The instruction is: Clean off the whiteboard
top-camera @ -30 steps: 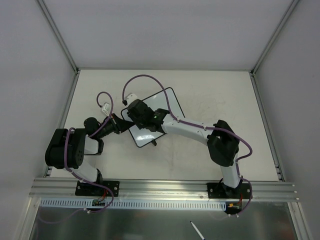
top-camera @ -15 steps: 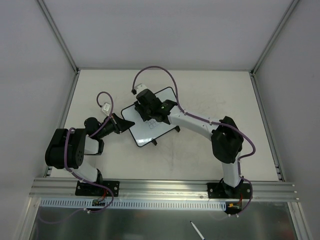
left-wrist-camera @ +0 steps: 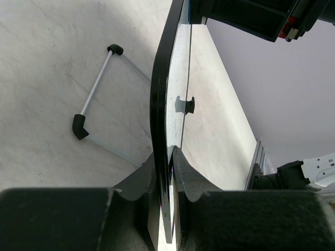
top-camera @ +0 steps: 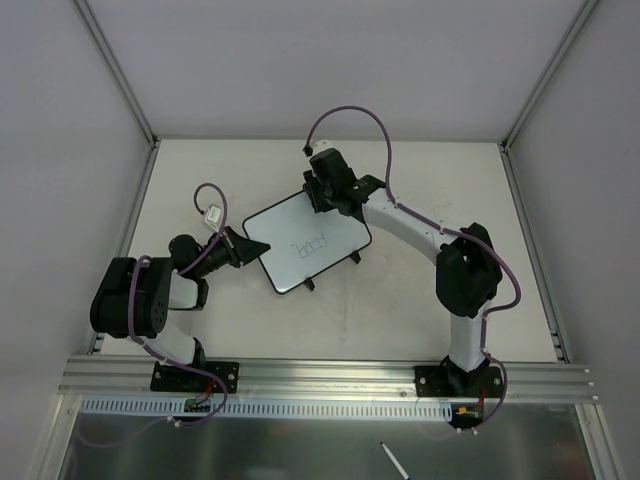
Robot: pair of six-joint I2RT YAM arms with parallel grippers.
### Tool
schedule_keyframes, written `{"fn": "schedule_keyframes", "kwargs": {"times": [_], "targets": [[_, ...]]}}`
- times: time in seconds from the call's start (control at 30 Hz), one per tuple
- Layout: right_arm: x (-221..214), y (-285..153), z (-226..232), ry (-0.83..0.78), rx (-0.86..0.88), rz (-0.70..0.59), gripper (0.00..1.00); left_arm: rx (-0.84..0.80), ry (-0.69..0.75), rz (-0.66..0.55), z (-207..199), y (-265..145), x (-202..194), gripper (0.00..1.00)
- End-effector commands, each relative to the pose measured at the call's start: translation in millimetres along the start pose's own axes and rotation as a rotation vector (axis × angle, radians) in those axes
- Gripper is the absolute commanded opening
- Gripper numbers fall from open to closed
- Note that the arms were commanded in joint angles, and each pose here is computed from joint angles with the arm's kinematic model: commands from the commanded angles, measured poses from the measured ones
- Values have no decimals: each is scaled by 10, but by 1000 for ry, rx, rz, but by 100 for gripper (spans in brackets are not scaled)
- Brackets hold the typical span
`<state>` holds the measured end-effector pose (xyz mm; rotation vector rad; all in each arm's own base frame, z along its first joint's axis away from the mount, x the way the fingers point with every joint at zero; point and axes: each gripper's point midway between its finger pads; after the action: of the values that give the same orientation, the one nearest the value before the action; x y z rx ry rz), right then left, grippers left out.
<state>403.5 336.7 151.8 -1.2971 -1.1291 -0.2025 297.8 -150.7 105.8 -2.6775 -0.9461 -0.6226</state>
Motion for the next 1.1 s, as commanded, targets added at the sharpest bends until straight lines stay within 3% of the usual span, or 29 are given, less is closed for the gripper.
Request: {"fn": "schedule_keyframes", "kwargs": {"times": [0.0, 0.3, 0.57, 0.87, 1.07], "targets": [[69, 34, -422, -1, -141, -12, 0, -136, 249, -68, -330, -8, 187, 0], [11, -20, -179, -10, -53, -10, 0, -136, 248, -68, -332, -6, 185, 0], [-61, -222, 371, -176, -41, -34, 0, -133, 245, -68, -323, -7, 186, 0], [-510, -260, 1135, -216, 79, 2, 0, -135, 242, -65, -326, -5, 179, 0], [-781, -205, 1407, -214, 100, 29, 0, -135, 242, -65, -329, -8, 177, 0]]}}
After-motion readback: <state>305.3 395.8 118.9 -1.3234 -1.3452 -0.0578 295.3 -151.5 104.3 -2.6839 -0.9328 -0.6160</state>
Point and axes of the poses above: each gripper's point midway between its finger pads, its own y axis out along the fingers, its own z axis along the line the jaws close on, x = y × z, and after that the axes turned 11 degrees about -y, right-handed
